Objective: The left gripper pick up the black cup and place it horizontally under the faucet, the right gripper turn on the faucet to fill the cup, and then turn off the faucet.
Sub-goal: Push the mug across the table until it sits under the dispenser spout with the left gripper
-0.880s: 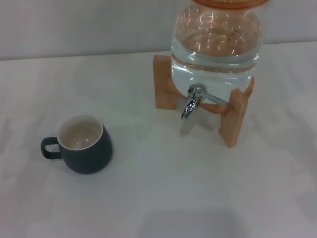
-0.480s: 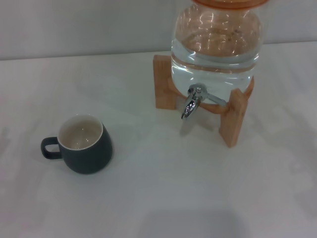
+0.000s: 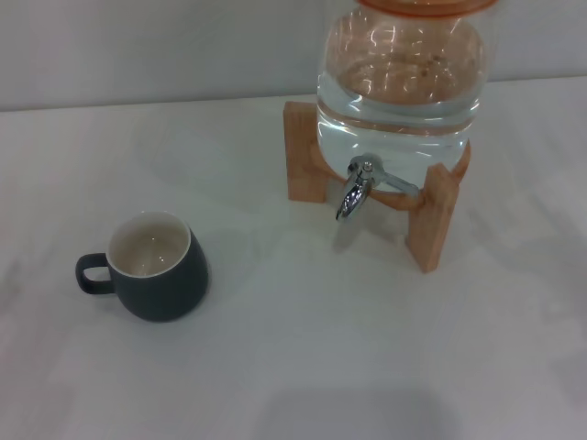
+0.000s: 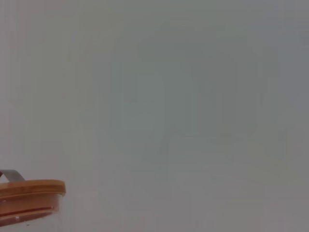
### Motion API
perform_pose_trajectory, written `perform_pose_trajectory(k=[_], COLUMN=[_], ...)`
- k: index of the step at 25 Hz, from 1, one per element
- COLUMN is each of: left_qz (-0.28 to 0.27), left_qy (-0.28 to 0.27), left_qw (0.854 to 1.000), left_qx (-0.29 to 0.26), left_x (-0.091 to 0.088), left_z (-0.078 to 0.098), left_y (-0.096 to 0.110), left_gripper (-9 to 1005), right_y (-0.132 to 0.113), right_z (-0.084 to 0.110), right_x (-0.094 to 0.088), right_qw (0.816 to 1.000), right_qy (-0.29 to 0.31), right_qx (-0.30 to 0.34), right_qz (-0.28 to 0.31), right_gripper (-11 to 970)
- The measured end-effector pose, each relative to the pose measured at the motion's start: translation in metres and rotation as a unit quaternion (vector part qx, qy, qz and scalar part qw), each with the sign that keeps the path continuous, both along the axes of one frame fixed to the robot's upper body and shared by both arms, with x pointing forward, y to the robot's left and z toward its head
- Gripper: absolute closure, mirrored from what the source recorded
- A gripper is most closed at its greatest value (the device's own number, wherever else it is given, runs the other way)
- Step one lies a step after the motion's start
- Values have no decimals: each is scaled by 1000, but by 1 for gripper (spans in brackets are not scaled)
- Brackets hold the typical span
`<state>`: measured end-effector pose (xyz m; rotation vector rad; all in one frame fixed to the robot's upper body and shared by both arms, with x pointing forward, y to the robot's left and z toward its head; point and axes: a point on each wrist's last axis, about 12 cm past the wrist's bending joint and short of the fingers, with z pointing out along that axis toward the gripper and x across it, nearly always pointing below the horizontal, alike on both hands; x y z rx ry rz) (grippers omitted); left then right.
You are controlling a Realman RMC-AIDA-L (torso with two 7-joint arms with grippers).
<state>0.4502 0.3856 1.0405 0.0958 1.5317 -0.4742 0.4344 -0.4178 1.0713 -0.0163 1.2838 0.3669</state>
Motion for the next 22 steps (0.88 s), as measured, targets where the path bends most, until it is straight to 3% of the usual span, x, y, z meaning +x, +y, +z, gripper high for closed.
perform_pose_trajectory(k=[9, 15, 22], left_qz=[-28, -49, -64], left_qy=[60, 89, 90], left_qw=[997, 993, 990], left_qx=[39, 65, 84], left_x=[-22, -18, -14], left_z=[-13, -26, -29], left_y=[5, -12, -20], left_gripper=[138, 145, 153], right_y=[1, 5, 8], right_z=[6, 9, 8], right_x=[11, 20, 19], right_qw=[1000, 1000, 1000], right_qy=[-9, -15, -16], right_qx=[-3, -5, -1], right_qz=[7, 19, 20], right_gripper=[132, 132, 131])
